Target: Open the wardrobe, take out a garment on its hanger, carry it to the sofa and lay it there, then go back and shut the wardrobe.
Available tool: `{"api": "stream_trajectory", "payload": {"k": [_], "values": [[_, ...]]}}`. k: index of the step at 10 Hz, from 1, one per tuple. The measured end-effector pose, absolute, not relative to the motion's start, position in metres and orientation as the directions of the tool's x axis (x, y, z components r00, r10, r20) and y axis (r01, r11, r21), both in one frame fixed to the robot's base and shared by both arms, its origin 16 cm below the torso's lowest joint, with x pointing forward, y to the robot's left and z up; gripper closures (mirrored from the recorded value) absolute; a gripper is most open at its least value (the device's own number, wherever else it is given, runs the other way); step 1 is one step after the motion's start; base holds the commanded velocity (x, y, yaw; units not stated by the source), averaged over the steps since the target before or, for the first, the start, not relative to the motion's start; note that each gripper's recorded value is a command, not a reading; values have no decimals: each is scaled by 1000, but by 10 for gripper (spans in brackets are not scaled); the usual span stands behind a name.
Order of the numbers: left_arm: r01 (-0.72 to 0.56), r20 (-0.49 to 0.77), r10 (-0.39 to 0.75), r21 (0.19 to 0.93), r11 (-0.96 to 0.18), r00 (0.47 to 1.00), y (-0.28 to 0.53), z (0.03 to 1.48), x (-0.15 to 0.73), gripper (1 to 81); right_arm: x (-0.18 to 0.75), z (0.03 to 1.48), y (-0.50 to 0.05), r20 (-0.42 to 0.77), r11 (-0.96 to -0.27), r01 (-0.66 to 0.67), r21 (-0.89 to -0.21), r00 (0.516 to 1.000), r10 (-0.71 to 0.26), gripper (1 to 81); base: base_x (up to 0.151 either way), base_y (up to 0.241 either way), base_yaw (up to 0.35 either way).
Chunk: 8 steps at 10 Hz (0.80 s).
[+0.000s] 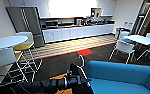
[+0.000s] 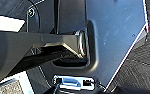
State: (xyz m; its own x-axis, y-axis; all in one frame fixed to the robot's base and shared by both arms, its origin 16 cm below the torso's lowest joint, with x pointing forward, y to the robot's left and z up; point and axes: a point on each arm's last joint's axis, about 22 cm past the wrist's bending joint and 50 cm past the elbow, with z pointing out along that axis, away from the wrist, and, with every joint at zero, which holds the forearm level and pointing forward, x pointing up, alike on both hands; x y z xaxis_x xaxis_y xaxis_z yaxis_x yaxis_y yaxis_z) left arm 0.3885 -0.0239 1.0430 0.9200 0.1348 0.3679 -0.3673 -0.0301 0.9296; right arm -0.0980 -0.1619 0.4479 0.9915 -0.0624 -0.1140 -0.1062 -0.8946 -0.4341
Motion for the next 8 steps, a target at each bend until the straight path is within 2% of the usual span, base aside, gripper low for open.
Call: {"api": "stream_trajectory", "payload": {"k": [8], "values": [[-363, 365, 140, 931, -39, 921, -19, 1040, 389, 811, -98, 448, -159, -113, -893, -106, -437, 992, -62, 10, 0, 0, -249]]}}
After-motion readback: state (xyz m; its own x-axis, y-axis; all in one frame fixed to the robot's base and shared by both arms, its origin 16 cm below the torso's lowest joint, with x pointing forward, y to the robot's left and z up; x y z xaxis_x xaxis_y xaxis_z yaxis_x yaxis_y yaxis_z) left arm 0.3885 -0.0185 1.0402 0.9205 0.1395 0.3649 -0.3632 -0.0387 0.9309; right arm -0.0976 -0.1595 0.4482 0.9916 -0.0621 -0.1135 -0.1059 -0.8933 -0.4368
